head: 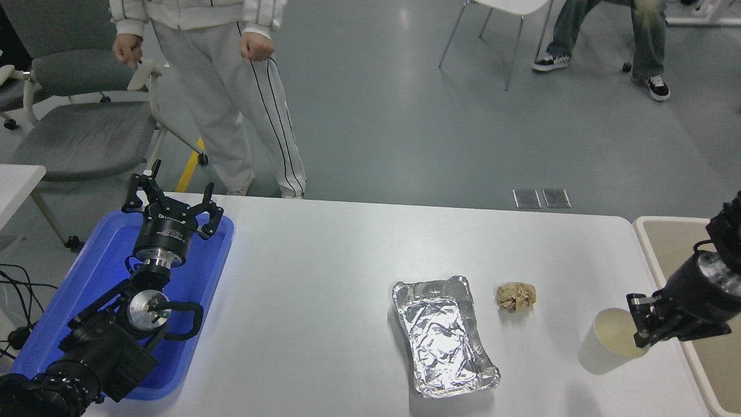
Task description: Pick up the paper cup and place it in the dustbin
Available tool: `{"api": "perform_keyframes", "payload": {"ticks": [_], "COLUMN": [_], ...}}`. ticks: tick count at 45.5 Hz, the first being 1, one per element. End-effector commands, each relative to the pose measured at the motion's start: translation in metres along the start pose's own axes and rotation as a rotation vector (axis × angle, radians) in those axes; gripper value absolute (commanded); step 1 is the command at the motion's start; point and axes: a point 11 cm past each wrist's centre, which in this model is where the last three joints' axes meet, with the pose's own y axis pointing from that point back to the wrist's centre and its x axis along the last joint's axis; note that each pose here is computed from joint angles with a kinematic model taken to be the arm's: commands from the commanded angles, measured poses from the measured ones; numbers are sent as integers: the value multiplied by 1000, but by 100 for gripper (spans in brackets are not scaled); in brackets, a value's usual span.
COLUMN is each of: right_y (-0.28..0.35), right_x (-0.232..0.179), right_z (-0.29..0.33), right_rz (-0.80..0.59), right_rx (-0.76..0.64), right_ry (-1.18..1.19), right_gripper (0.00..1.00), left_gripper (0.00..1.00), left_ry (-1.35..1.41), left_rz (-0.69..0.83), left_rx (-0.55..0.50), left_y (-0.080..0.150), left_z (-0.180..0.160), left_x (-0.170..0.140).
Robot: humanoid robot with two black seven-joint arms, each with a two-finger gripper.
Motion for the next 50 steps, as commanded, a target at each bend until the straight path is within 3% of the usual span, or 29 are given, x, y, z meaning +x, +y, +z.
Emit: {"api": "perform_keyframes", "payload": {"ticks": [1,18,50], "right_y": [79,145,143], "right_x": [15,27,25], "right_z": [-11,-26,4], "right_rz": [148,324,319], "right_rx": [13,30,-16], "right_ry": [0,35,-35], "right_gripper": [0,0,0], "left_gripper": [100,100,100], "left_ry": [-1,0,0], "left_rz": [0,0,0], "left_rx": [0,1,1], "left_y": [0,0,0], "left_z": [0,0,0], "left_x": [0,0,0]}}
